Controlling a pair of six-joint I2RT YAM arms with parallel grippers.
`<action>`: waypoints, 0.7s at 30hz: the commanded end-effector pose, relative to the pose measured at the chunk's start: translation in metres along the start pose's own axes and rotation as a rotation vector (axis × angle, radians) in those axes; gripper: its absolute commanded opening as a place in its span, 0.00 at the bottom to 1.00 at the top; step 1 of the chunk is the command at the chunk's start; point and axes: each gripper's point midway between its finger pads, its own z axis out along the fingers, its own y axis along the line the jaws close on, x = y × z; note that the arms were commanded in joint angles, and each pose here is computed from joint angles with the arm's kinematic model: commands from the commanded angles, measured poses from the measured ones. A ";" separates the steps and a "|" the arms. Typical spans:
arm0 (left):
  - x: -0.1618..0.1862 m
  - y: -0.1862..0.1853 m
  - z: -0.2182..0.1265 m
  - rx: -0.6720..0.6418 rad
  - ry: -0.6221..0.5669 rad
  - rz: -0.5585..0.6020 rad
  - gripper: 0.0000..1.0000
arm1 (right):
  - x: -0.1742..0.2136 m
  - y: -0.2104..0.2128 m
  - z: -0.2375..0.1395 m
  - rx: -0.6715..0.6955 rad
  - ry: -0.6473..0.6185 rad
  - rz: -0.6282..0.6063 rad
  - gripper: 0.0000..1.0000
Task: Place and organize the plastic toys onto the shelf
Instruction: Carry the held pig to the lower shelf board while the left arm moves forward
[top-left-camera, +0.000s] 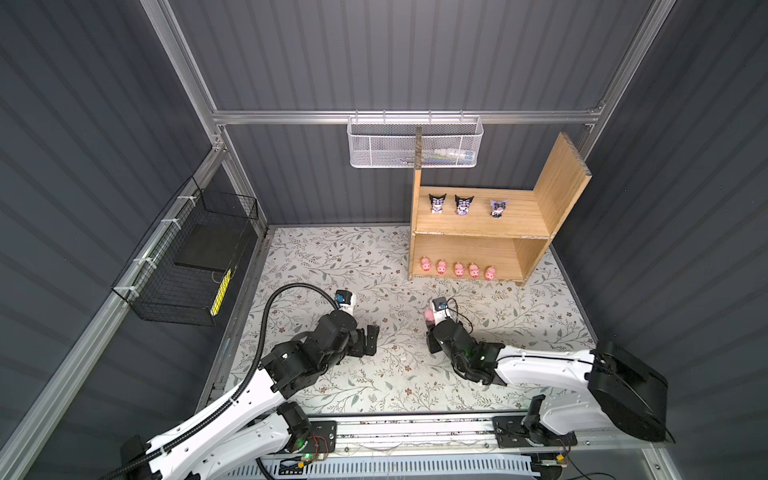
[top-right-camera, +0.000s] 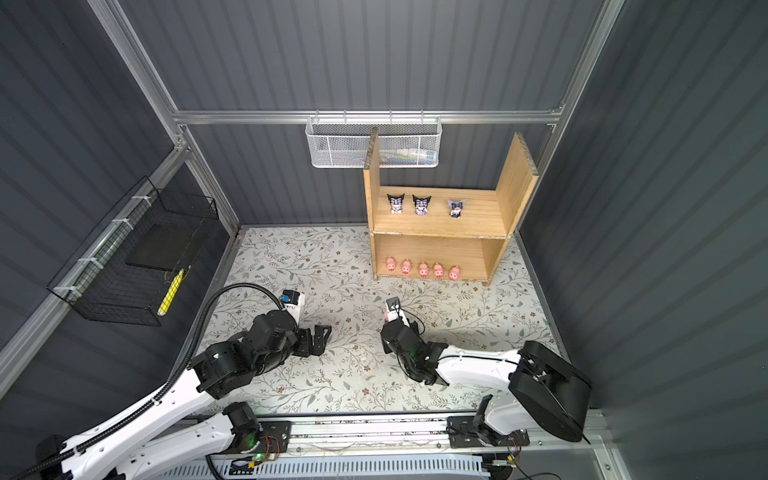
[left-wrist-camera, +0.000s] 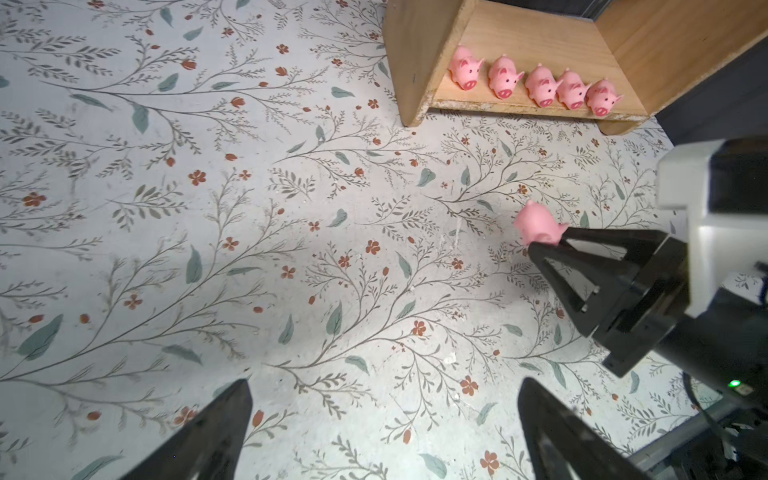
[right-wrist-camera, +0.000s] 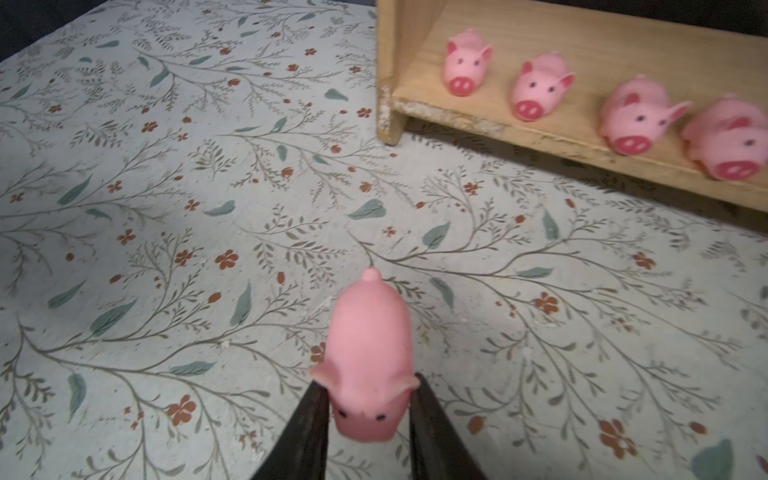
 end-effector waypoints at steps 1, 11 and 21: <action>-0.009 -0.022 0.013 0.085 -0.020 0.034 1.00 | 0.002 -0.041 -0.007 0.099 0.018 -0.006 0.24; -0.022 -0.056 0.047 0.157 0.010 0.119 1.00 | -0.029 -0.141 -0.025 0.263 -0.045 0.169 0.25; -0.034 -0.074 0.066 0.185 -0.011 0.183 1.00 | -0.043 -0.183 0.002 0.310 -0.011 0.287 0.24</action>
